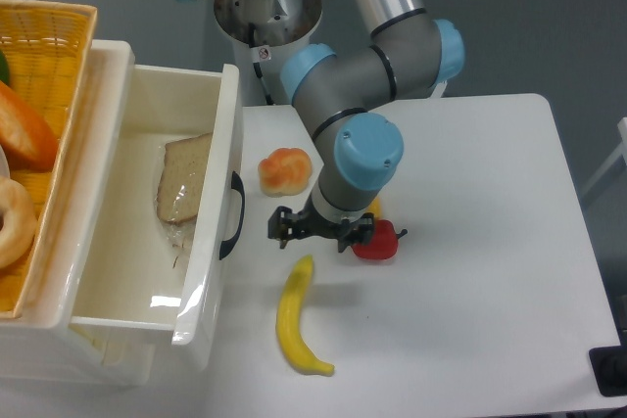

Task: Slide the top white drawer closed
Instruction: 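Bring the gripper against the front panel of the open white drawer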

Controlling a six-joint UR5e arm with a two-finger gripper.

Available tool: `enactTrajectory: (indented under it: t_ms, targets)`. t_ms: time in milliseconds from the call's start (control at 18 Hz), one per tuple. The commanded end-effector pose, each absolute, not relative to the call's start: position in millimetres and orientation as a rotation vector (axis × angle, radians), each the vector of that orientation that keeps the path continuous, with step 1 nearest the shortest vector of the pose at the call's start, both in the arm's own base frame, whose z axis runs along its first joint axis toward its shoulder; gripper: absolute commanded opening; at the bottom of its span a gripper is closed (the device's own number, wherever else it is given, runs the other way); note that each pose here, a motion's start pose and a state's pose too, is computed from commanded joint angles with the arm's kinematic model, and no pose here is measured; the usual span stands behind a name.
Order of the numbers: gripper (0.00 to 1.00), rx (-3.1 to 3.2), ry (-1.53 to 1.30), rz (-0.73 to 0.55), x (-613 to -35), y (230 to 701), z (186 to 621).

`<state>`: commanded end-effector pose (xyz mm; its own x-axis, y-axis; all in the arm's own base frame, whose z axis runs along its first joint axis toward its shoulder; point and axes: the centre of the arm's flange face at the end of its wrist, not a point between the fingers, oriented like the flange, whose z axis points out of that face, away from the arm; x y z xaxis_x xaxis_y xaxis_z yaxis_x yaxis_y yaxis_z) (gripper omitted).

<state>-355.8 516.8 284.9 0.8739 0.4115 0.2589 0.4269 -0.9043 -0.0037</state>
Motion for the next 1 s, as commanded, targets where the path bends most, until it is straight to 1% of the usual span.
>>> enactTrajectory:
  t_ms: [1000]
  targets:
    - [1.0,-2.972,-0.615,-0.412,-335.1,530.1,294.5]
